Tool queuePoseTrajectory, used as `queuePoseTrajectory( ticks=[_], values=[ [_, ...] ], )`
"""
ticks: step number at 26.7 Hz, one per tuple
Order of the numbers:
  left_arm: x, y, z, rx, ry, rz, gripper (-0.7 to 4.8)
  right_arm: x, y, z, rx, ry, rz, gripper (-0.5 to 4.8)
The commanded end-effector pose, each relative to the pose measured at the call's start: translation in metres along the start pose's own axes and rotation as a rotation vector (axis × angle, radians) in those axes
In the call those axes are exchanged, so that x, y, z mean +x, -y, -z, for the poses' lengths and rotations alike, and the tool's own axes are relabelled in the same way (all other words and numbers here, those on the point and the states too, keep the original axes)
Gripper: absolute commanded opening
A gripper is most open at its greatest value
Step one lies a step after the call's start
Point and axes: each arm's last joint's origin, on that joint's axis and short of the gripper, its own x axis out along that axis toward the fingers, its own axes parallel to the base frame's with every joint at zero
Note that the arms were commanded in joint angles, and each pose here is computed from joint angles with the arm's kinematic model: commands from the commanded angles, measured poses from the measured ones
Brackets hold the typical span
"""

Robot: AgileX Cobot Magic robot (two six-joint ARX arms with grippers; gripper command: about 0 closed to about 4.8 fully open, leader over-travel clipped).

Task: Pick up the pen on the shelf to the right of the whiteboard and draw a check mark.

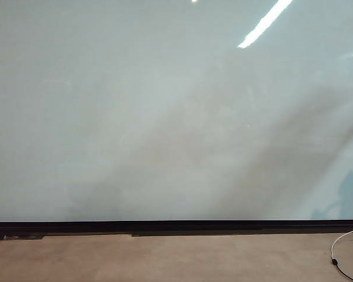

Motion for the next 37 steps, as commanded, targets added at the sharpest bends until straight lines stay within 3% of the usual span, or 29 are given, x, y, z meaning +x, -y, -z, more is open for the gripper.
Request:
queuePoseTrajectory(
  ticks=[1, 9, 17, 19, 26, 37],
  values=[
    [0.000, 0.000, -0.002, 0.004, 0.015, 0.001, -0.05, -0.017, -0.012, -0.007, 0.013, -0.066, -0.040, -0.06],
    [0.000, 0.000, -0.002, 0.004, 0.015, 0.001, -0.05, -0.043, -0.059, -0.011, 0.231, -0.154, -0.346, -0.06],
    [0.000, 0.000, -0.002, 0.004, 0.016, 0.001, -0.05, -0.042, -0.093, 0.000, 0.326, -0.193, -0.554, -0.06],
    [0.000, 0.000, -0.002, 0.004, 0.015, 0.001, -0.05, -0.038, -0.109, 0.009, 0.393, -0.216, -0.654, -0.06],
    [0.000, 0.000, -0.002, 0.004, 0.015, 0.000, -0.05, -0.031, -0.144, 0.029, 0.481, -0.273, -0.798, -0.06],
    [0.000, 0.000, -0.002, 0.004, 0.015, 0.000, -0.04, -0.008, -0.188, 0.040, 0.486, -0.333, -0.954, -0.06]
  ],
)
